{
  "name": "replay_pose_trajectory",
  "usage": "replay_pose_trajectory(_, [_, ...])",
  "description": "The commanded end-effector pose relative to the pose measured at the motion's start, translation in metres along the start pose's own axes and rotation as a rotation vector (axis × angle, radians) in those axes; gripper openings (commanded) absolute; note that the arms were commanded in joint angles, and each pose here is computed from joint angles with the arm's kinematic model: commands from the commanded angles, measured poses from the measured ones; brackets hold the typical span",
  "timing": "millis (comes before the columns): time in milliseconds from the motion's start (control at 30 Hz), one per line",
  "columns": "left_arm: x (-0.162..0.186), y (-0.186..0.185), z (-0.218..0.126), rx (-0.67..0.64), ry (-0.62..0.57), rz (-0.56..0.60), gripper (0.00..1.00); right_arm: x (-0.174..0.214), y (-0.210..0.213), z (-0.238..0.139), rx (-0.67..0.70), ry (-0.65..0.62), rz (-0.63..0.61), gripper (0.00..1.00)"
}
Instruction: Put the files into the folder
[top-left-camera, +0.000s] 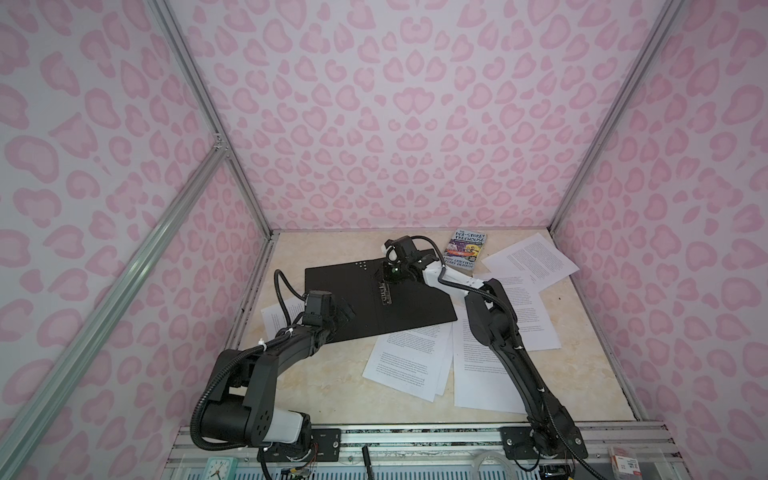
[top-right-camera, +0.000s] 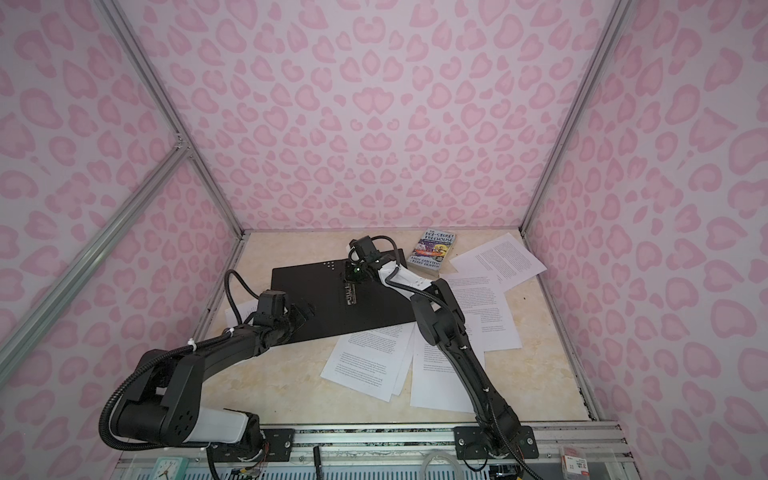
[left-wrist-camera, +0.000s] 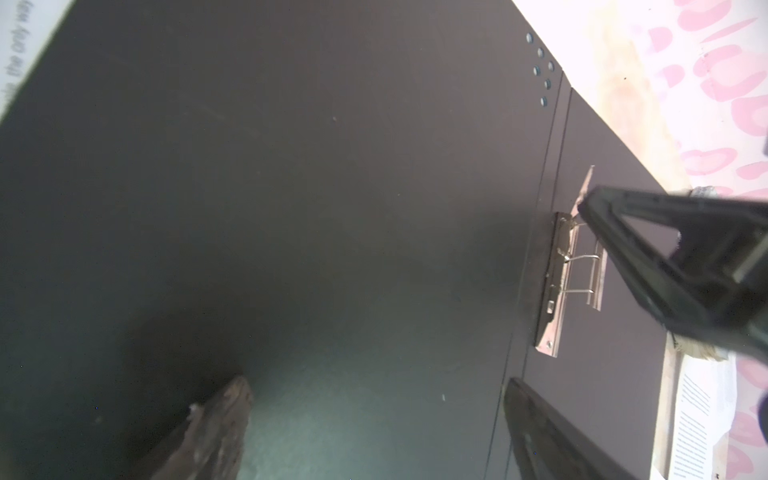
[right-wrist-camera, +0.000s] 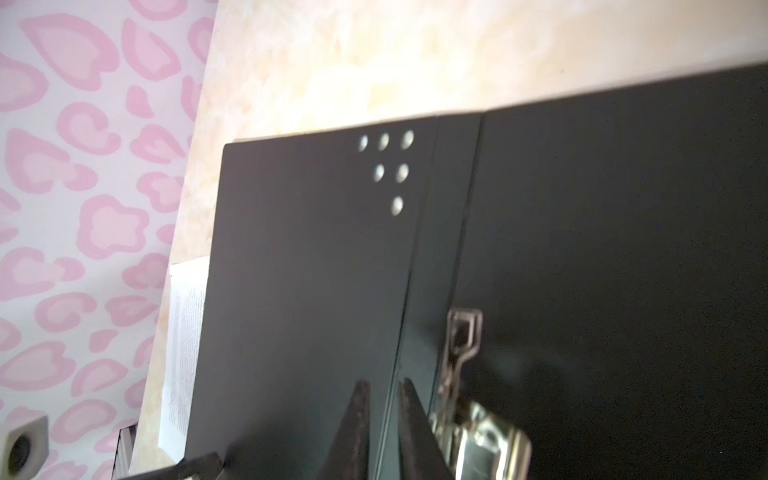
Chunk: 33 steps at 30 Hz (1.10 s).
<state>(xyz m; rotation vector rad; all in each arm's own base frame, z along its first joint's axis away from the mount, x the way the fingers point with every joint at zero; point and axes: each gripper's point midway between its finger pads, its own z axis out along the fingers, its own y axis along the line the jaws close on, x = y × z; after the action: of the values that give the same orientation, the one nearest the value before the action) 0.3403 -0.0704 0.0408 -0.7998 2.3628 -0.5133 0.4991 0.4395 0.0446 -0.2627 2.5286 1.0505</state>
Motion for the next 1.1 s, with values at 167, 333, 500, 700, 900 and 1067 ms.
replay_pose_trajectory(167, [0.009, 0.006, -0.007, -0.014, 0.048, 0.018, 0.97, -0.004, 0.039, -0.018, -0.061, 0.035, -0.063, 0.3])
replay_pose_trajectory(333, [-0.002, -0.022, -0.023, 0.109, 0.003, 0.08, 0.97, -0.01, 0.074, -0.069, -0.067, -0.016, -0.135, 0.42])
replay_pose_trajectory(500, [-0.015, -0.055, -0.059, 0.268, -0.071, 0.146, 0.96, 0.015, 0.071, -0.128, -0.008, -0.054, -0.176, 0.57])
replay_pose_trajectory(700, [-0.029, -0.043, -0.1, 0.212, -0.184, 0.136, 0.96, 0.085, 0.015, -0.156, 0.127, 0.035, -0.147, 0.67])
replay_pose_trajectory(900, [-0.032, 0.03, -0.131, -0.114, -0.258, -0.01, 0.96, 0.121, -0.019, -0.172, 0.237, 0.049, -0.171, 0.71])
replay_pose_trajectory(1067, [-0.026, 0.081, -0.136, -0.236, -0.256, -0.147, 0.96, 0.132, -0.027, -0.167, 0.222, 0.05, -0.186, 0.74])
